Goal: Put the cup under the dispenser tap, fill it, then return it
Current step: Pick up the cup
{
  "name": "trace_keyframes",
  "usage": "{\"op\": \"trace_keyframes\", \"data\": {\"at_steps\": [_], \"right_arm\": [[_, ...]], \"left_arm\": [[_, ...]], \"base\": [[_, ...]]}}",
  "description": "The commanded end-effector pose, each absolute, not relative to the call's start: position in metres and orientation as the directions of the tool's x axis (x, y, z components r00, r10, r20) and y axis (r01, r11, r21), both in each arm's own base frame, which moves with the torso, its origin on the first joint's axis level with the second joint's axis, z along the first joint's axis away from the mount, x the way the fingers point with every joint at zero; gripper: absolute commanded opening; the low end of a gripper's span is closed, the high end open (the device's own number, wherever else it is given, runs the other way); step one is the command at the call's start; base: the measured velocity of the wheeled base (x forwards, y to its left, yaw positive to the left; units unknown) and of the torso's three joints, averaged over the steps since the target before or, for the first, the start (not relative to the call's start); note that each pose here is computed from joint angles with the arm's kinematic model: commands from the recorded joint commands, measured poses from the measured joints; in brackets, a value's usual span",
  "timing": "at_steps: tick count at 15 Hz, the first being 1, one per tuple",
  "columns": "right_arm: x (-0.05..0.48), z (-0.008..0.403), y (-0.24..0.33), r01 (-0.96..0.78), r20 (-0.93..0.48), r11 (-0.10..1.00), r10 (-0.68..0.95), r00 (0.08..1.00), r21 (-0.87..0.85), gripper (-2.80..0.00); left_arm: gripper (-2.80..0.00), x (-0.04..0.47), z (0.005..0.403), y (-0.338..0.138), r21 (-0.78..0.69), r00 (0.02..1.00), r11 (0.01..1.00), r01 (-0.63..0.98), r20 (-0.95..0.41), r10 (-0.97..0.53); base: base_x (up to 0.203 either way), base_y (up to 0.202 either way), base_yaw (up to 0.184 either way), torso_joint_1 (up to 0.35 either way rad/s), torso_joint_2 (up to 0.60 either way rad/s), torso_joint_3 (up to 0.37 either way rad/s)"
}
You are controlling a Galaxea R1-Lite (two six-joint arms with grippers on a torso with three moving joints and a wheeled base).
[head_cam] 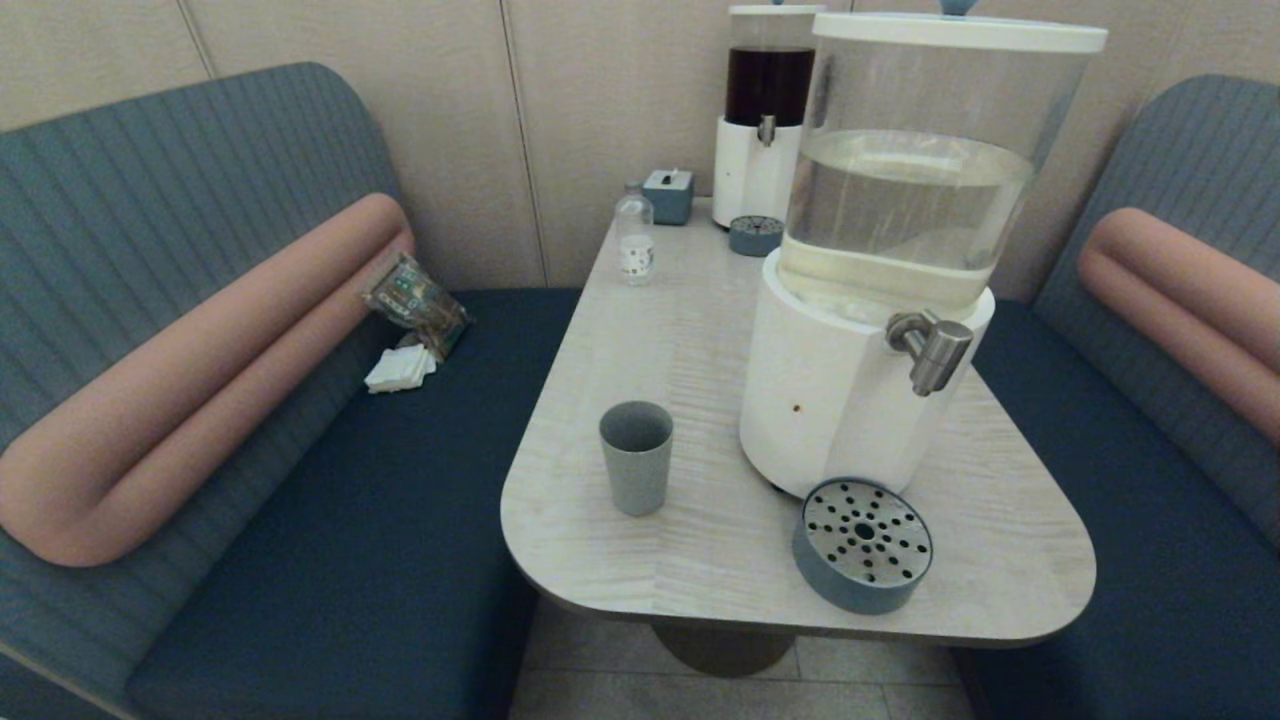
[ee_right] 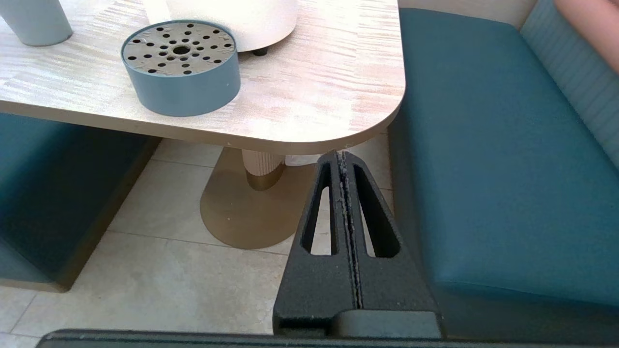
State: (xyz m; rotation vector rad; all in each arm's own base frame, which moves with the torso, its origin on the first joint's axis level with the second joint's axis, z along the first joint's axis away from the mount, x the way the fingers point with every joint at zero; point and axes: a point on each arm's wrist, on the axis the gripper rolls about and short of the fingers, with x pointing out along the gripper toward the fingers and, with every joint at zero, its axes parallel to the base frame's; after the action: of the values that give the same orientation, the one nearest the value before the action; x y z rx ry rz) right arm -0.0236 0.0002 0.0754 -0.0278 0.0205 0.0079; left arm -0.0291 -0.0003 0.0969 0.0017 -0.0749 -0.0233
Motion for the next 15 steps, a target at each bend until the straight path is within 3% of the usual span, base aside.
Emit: {"op": "trace_keyframes", "data": {"at_steps": [1, 4, 6, 8, 10, 15], "right_arm": [[-0.024, 0.075, 0.0, -0.008, -0.021, 1.0, 0.008, 1.0, -0.029, -2.8], [-0.024, 0.075, 0.0, -0.008, -0.021, 1.0, 0.008, 1.0, -0.027, -2.8], [-0.024, 0.075, 0.0, -0.008, -0.021, 1.0, 0.008, 1.0, -0.027, -2.8], [-0.024, 0.075, 0.0, -0.008, -0.021, 1.0, 0.008, 1.0, -0.027, -2.8], [-0.024, 0.075, 0.0, -0.008, -0.021, 1.0, 0.008, 1.0, -0.027, -2.8], [-0.024, 0.075, 0.0, -0.008, -0.021, 1.0, 0.008, 1.0, -0.027, -2.8]], "left_arm": [[-2.8, -0.038, 0.137, -0.001, -0.028, 0.988, 0.999, 0.039, 0.15, -0.034], [-2.8, -0.024, 0.202, -0.001, -0.062, 0.989, 0.995, 0.079, 0.129, -0.07], [-2.8, 0.007, 0.254, -0.004, -0.087, 0.976, 0.975, 0.206, 0.095, -0.197], [-2.8, 0.046, 0.281, -0.01, -0.09, 0.923, 0.92, 0.383, 0.071, -0.377], [-2.8, 0.082, 0.29, -0.017, -0.035, 0.836, 0.841, 0.539, 0.139, -0.53], [-2.8, 0.166, 0.243, -0.03, 0.005, 0.674, 0.679, 0.734, 0.112, -0.73]], "base": [[0.0, 0.0, 0.0, 0.0, 0.0, 0.0], [0.0, 0.0, 0.0, 0.0, 0.0, 0.0], [0.0, 0.0, 0.0, 0.0, 0.0, 0.0], [0.0, 0.0, 0.0, 0.0, 0.0, 0.0], [0.0, 0.0, 0.0, 0.0, 0.0, 0.0], [0.0, 0.0, 0.0, 0.0, 0.0, 0.0]]}}
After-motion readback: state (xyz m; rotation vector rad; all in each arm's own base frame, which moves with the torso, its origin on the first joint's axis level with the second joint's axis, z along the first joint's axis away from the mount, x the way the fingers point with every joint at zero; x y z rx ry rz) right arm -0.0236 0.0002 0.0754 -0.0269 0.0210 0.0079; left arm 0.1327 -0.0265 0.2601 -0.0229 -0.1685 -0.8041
